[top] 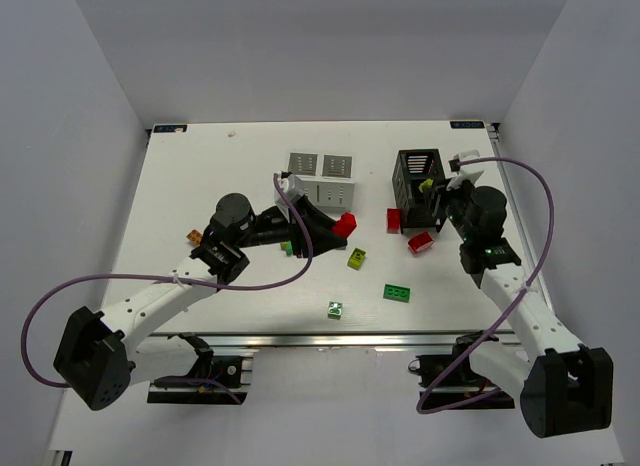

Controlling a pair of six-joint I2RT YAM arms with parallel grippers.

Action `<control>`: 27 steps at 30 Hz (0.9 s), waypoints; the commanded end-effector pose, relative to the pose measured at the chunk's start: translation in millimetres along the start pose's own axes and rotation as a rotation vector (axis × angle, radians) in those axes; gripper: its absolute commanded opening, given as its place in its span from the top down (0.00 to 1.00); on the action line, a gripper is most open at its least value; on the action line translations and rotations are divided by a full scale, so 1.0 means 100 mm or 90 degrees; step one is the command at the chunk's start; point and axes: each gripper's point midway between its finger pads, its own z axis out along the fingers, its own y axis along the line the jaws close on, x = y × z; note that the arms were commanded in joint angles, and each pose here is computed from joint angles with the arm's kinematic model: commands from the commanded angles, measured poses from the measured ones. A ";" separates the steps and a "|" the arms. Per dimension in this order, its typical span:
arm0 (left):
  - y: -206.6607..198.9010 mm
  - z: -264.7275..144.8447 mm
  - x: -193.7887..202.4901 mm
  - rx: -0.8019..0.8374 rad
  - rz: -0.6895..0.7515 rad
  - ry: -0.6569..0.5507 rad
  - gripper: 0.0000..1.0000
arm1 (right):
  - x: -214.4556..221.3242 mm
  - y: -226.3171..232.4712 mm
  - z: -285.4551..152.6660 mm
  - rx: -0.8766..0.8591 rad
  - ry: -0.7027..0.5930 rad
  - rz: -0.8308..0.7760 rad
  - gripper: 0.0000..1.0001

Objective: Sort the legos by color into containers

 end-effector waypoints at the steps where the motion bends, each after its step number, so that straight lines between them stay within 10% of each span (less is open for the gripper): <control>1: 0.00 -0.02 -0.07 -0.005 0.015 -0.008 1.00 | -0.29 -0.22 0.10 0.072 -0.059 -0.005 1.00; 16: 0.01 -0.01 -0.04 -0.006 0.009 -0.001 1.00 | 0.05 -0.32 0.39 0.097 0.015 0.002 1.00; 27: 0.01 -0.01 -0.04 -0.006 0.006 0.000 1.00 | 0.15 -0.31 0.44 0.093 0.039 -0.001 0.72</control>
